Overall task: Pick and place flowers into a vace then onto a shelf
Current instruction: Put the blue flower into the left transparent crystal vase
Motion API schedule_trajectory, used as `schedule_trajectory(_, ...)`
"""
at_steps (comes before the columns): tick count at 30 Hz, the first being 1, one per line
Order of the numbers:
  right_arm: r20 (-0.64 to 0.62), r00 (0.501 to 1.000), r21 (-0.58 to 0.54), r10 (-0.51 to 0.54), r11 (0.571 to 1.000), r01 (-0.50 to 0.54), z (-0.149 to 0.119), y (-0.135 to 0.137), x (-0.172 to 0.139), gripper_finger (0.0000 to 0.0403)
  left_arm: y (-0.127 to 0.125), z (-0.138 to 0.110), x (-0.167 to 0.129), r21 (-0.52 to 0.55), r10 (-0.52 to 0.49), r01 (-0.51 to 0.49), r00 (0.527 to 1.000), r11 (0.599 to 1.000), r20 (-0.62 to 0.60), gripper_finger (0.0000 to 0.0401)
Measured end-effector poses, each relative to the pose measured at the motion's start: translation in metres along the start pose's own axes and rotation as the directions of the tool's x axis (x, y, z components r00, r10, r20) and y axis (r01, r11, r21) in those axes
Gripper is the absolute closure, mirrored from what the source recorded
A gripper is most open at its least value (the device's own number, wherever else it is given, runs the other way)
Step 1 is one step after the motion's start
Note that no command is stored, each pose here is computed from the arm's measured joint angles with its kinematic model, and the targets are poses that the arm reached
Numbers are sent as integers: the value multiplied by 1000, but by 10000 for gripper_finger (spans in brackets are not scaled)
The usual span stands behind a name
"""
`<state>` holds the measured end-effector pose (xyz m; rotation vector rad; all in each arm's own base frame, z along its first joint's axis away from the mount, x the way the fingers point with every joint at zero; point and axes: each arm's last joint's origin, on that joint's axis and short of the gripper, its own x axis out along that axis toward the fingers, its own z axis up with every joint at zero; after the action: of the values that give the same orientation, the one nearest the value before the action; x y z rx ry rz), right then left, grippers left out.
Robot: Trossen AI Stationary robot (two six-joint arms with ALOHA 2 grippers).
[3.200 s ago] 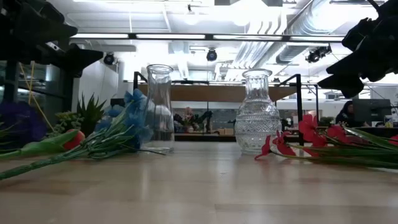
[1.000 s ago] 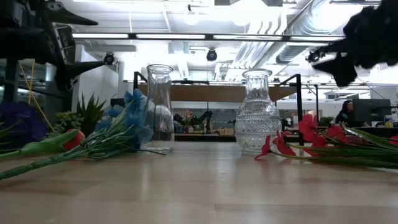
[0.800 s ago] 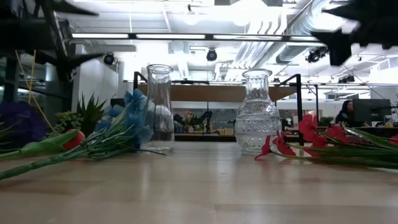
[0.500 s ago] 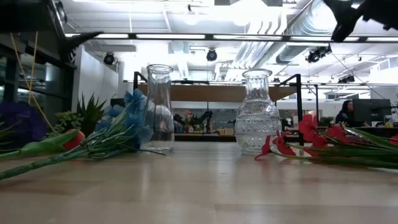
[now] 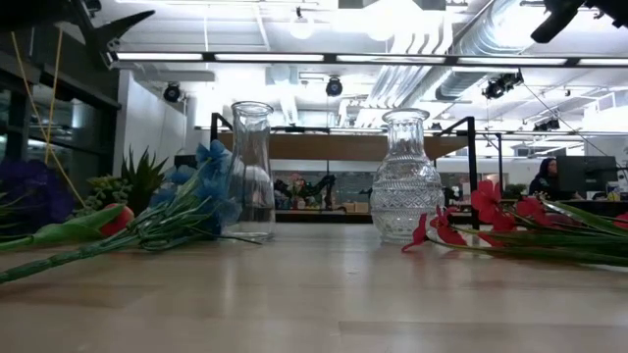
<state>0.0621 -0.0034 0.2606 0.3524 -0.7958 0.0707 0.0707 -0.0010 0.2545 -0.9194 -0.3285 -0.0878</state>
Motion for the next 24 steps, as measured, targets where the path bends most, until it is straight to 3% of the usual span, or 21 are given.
schedule_trajectory(8, 68, 998, 61, 19, 998, -23, 7, 2, 0, 155, -6, 4, -1, -5, -30, 30, 1000, 1000, -4, 6)
schedule_trajectory(17, 186, 980, 12, 66, 998, -70, 18, 7, -2, 155, -45, 36, -12, 70, -156, 151, 985, 986, 71, 6)
schedule_trajectory(24, 166, 981, -15, 100, 995, -99, 45, 19, 16, 155, -67, 56, -23, 136, -160, 147, 984, 980, 84, 6)
